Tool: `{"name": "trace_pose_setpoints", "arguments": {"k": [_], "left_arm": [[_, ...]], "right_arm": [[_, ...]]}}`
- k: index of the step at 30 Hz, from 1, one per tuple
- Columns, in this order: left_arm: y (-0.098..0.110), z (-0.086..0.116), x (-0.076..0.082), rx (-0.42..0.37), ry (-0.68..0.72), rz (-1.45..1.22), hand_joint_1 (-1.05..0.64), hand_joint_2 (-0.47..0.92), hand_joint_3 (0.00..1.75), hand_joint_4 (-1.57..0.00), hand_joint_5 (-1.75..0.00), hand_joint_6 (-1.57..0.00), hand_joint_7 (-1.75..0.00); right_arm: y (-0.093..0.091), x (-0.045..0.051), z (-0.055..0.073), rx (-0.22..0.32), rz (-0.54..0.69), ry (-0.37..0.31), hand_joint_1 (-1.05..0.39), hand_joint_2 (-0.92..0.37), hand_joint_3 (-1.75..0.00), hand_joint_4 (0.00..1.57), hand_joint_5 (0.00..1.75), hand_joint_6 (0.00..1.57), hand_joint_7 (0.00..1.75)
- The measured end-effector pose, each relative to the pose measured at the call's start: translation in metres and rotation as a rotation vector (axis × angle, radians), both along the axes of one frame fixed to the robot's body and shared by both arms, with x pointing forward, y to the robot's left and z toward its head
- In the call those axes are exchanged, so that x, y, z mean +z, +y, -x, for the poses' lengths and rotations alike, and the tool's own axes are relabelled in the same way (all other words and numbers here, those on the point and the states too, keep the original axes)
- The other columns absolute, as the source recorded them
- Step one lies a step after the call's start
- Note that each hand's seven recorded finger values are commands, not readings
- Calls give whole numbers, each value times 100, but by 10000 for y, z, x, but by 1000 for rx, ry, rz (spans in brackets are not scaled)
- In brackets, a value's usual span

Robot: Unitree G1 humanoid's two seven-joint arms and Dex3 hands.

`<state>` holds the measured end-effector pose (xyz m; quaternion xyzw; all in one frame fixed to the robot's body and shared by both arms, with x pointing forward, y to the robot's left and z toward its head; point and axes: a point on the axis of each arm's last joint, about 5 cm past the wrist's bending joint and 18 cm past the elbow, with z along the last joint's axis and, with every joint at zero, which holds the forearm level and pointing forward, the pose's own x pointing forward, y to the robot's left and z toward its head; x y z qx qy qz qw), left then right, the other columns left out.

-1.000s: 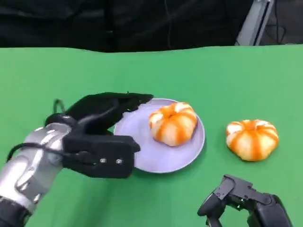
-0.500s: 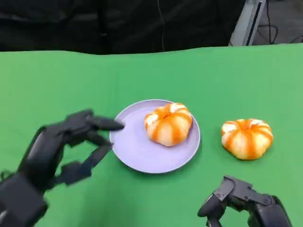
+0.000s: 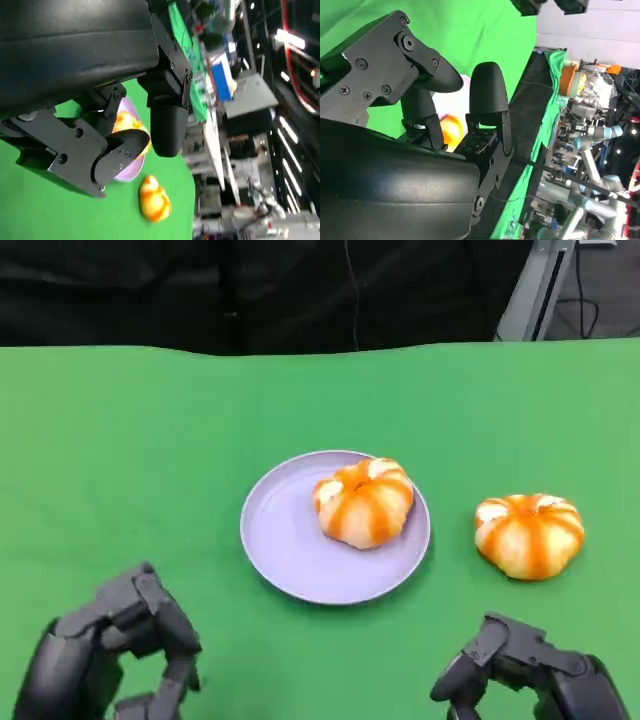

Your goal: Grasp the bread from the table and place it into the plate.

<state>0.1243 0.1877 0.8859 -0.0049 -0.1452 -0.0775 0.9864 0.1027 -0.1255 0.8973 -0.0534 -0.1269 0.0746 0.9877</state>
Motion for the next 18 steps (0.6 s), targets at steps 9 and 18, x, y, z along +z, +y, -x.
{"name": "trace_pose_setpoints", "arguments": {"k": [9, 18], "left_arm": [[3, -19, -10, -13, -17, -1, -19, 35, 112, -89, -175, -66, -175], [11, -44, -35, -21, -33, -7, -24, 35, 112, -90, -175, -66, -175]], "right_arm": [[-2, 1, 3, -1, -1, 0, -8, -36, -127, 71, 160, 78, 128], [-3, 2, 2, 0, -2, -2, -8, -37, -127, 71, 160, 78, 128]]}}
